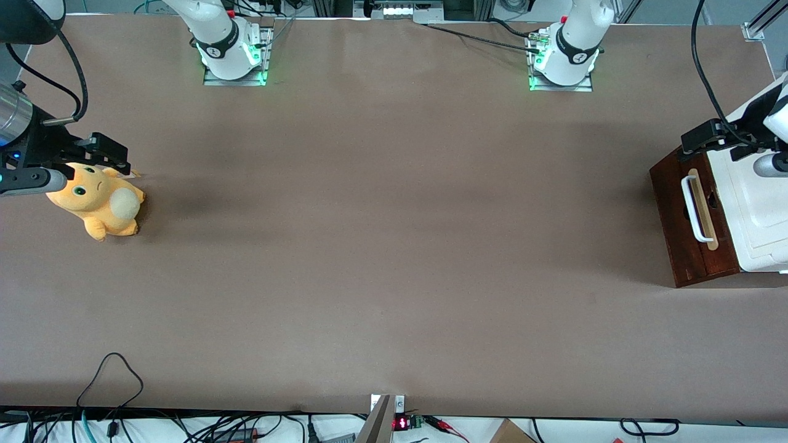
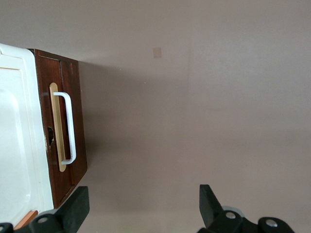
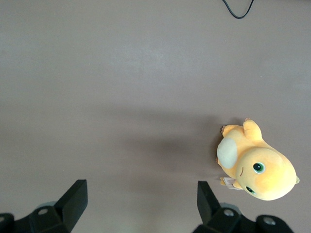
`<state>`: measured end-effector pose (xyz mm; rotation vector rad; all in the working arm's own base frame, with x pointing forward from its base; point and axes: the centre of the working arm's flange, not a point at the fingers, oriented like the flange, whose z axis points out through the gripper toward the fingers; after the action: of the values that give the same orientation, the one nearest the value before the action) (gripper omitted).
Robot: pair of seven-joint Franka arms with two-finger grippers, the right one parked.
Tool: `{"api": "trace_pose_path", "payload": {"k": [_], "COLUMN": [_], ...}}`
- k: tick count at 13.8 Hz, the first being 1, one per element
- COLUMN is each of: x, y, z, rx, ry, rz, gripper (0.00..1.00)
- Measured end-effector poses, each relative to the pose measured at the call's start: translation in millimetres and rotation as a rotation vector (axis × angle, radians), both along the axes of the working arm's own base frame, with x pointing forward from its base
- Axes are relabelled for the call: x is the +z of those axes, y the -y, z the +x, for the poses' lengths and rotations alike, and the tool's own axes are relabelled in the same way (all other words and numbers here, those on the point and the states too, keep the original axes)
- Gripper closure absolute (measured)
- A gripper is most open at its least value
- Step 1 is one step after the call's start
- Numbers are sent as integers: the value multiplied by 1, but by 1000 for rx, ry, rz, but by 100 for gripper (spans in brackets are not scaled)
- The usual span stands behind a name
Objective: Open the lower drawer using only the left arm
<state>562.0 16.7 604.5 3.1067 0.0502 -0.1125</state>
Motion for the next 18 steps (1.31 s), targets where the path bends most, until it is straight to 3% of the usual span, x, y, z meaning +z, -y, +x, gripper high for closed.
{"api": "trace_pose_path", "payload": {"k": [3,5,11,16,18], "x": [-2,-2,-9,-94,-138], "y": [0,2,48,83,97], "z": [1,1,4,4,-4], "rx": [-1,-15,-111,-44,0], "ry": [-4,-5,-16,-78,-85], "rz": [0,38,399,769,909], "gripper": [0,1,3,5,5]}}
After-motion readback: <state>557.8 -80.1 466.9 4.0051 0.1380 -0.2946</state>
